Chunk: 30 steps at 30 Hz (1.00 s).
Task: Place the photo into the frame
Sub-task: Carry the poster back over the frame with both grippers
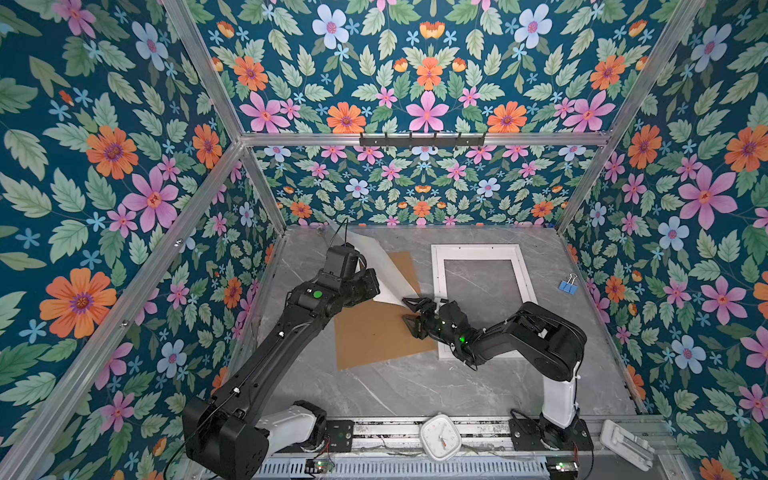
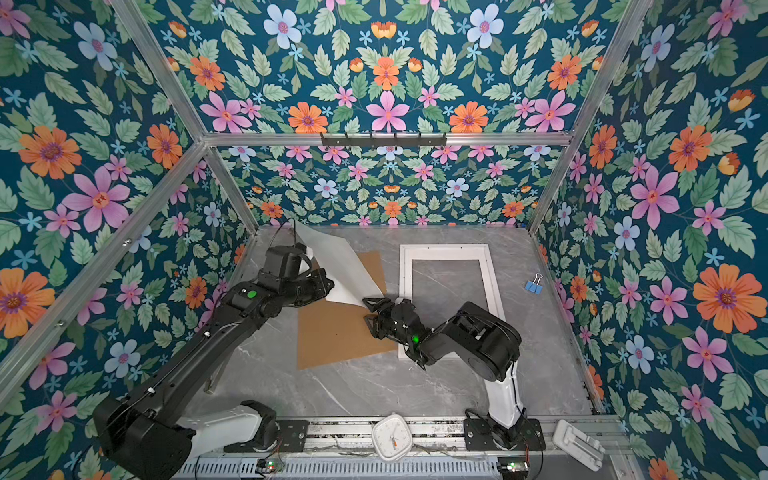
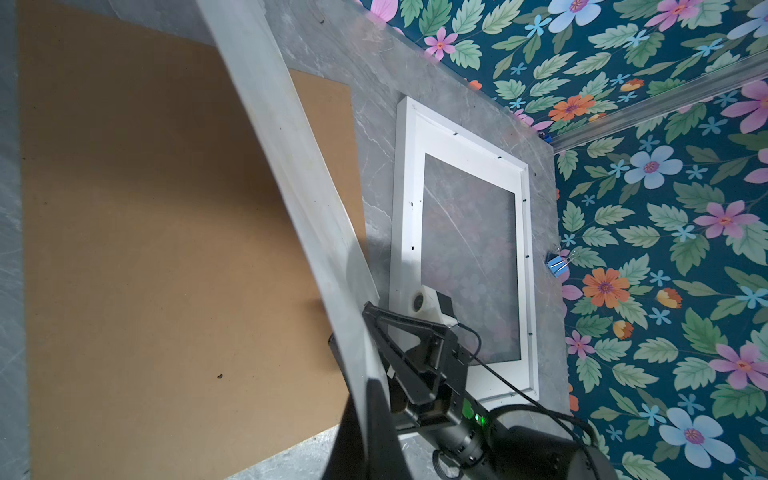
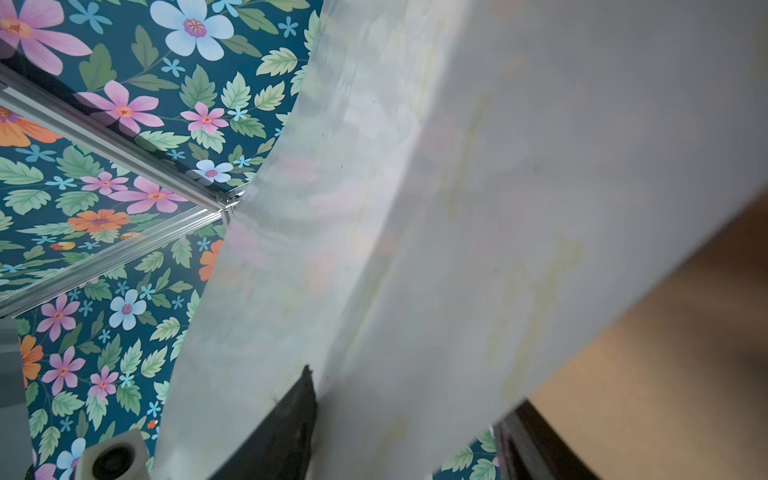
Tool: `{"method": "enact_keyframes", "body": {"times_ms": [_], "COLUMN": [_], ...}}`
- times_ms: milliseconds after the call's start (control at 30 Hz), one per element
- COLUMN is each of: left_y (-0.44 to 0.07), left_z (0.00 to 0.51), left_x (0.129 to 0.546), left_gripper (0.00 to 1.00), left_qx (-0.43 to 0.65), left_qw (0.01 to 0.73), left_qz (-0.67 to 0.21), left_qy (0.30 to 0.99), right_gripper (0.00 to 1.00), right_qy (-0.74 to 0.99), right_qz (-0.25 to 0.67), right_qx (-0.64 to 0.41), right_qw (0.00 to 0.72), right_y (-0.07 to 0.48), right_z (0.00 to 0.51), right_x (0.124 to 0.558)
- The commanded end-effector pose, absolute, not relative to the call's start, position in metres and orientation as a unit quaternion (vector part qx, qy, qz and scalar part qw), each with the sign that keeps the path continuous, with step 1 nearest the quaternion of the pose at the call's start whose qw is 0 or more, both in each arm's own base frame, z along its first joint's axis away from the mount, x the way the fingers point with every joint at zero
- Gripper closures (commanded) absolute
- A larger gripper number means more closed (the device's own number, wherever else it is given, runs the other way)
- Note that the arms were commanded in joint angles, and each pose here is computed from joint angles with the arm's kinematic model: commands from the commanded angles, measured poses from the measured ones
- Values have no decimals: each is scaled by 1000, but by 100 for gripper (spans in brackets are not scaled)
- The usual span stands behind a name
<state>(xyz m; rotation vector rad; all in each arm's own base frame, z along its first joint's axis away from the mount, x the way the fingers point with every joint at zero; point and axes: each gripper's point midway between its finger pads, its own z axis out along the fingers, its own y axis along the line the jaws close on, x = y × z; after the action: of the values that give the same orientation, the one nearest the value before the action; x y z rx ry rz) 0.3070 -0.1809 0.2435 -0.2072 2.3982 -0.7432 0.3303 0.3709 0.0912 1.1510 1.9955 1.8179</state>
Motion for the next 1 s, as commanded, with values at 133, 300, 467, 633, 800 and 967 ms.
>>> {"method": "enact_keyframes", "body": {"times_ms": [133, 300, 467, 633, 800, 967], "left_y": [-176, -174, -171, -170, -174, -189], "left_z": [248, 251, 253, 253, 266, 283], "left_x": [300, 296, 292, 288, 285, 282], "left_gripper": [100, 100, 100, 100, 100, 100], "left_qx": [-80, -82, -83, -77, -57, -24], "left_qw": [309, 312, 311, 309, 326, 336], "left_qz": [-281, -280, -280, -279, -296, -343], "left_qy": [905, 904, 904, 906, 896, 877], "right_gripper": [46, 68, 82, 98, 100, 100], "right_qy": [646, 642, 642, 650, 655, 674], "right_qz": [631, 633, 638, 641, 650, 636], "right_qx": [415, 415, 406, 385, 350, 320], "right_qw": [109, 118, 127, 138, 161, 196], "right_y": [366, 363, 360, 360, 358, 335], "right_z": [96, 99, 107, 120, 148, 173], "right_x": [340, 345, 350, 351, 354, 357]}}
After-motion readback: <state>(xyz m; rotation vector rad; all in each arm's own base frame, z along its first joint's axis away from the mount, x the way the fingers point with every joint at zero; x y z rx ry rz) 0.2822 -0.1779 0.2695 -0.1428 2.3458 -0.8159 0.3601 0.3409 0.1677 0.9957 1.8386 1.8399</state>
